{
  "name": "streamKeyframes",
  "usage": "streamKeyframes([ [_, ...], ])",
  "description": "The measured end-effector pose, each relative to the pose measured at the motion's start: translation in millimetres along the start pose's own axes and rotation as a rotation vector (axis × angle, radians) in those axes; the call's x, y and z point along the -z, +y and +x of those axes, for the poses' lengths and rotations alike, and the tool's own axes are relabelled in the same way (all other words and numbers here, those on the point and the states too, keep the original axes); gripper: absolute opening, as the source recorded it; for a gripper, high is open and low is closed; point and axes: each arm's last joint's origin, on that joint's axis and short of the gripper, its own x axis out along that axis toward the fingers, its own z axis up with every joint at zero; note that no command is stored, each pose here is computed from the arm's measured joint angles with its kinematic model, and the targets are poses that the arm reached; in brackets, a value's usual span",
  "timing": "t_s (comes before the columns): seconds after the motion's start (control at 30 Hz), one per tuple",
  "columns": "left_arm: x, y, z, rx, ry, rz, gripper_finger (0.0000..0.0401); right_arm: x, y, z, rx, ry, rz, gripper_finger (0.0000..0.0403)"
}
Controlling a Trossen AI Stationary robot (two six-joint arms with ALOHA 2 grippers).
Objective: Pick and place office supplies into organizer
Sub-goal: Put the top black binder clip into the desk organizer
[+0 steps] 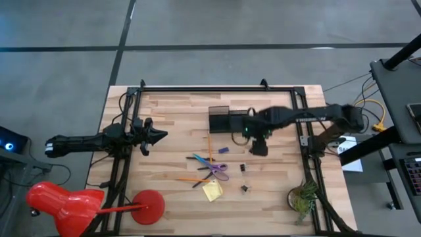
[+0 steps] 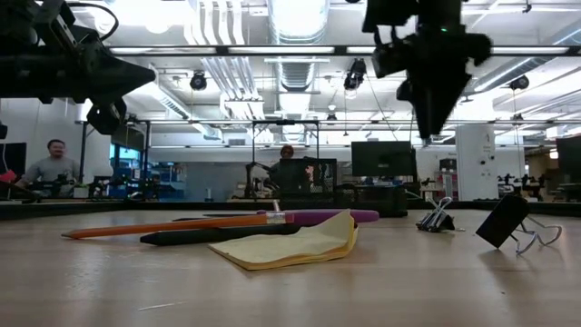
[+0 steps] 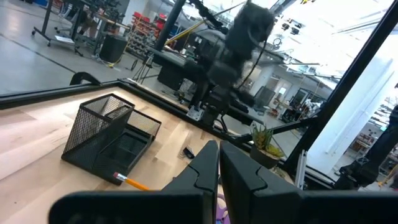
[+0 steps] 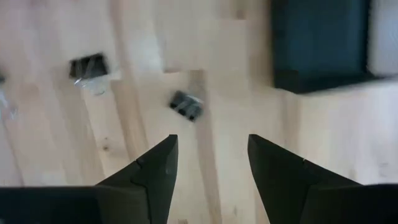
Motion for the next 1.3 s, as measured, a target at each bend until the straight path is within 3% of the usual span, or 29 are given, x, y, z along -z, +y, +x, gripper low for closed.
streamKeyframes([
  [0.3,-0.2,-0.1,-0.1,0.001,-0.002,0.0,0.0,8.1,10.0,30.3,0.007,0.062,-0.299,0.0185],
  [0.53,0.0,0.0,0.0,0.0,0.0,0.0,0.0,-1.4,6.3,62.7,-0.026,0.097,-0.504,0.0183],
  [0.8,0.1,0.1,0.1,-0.001,0.001,0.0,0.0,-12.3,-8.0,88.8,-0.052,0.184,-0.512,0.0182],
  [1.07,0.0,0.0,0.0,0.0,0.0,-0.001,0.0,-16.4,-6.1,89.0,-0.125,0.153,-0.541,0.0179],
  [1.3,0.1,0.1,0.1,-0.001,0.001,-0.001,0.0,-16.1,-6.5,89.5,-0.13,0.151,-0.597,0.0132],
])
